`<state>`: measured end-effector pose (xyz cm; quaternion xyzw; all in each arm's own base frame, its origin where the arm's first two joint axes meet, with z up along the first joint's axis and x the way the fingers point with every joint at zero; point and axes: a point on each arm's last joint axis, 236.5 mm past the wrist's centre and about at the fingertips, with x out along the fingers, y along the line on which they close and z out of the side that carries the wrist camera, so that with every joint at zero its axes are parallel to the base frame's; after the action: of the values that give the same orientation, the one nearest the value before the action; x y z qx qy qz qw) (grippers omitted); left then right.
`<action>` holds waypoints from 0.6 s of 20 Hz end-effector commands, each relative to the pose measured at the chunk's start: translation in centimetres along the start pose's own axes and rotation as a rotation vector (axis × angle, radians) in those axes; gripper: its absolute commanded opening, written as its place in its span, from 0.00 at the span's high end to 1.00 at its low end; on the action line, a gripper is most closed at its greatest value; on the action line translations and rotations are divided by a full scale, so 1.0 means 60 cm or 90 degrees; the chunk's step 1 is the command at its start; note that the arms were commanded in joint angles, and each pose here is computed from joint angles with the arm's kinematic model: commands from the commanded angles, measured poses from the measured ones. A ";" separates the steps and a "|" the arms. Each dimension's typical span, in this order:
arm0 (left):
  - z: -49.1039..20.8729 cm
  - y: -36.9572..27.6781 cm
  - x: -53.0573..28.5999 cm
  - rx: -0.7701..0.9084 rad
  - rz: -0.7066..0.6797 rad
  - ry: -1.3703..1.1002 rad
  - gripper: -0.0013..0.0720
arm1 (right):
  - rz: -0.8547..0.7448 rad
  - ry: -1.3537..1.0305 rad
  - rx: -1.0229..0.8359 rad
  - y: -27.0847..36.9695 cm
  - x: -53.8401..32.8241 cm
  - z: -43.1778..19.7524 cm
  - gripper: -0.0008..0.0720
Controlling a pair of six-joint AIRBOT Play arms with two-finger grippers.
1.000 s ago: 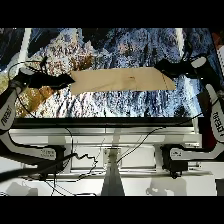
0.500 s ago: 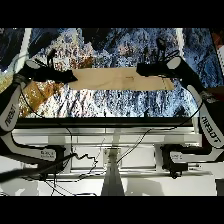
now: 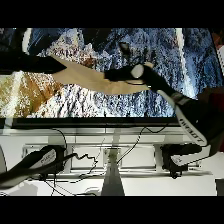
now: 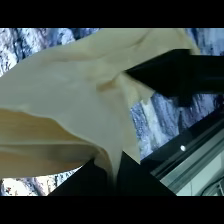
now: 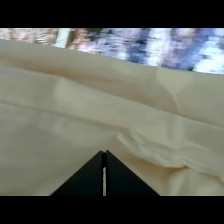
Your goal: Fold the clothes and pants, and hang the long-sleeved shirts on hangers.
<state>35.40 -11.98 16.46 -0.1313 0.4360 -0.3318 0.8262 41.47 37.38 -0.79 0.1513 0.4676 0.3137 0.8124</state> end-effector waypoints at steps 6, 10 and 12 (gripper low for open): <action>0.025 -0.061 -0.068 0.067 0.030 -0.090 0.96 | 0.083 0.026 -0.100 0.185 0.058 -0.046 0.97; 0.008 -0.047 0.016 0.032 -0.014 -0.019 0.96 | -0.028 0.037 -0.121 0.029 0.004 0.023 0.97; -0.007 -0.053 0.093 0.005 -0.043 0.032 0.96 | -0.089 0.045 -0.095 -0.070 -0.053 0.061 0.97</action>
<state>34.92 -15.02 17.58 -0.1206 0.4146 -0.3514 0.8307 42.17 39.59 1.24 0.0796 0.4568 0.3456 0.8158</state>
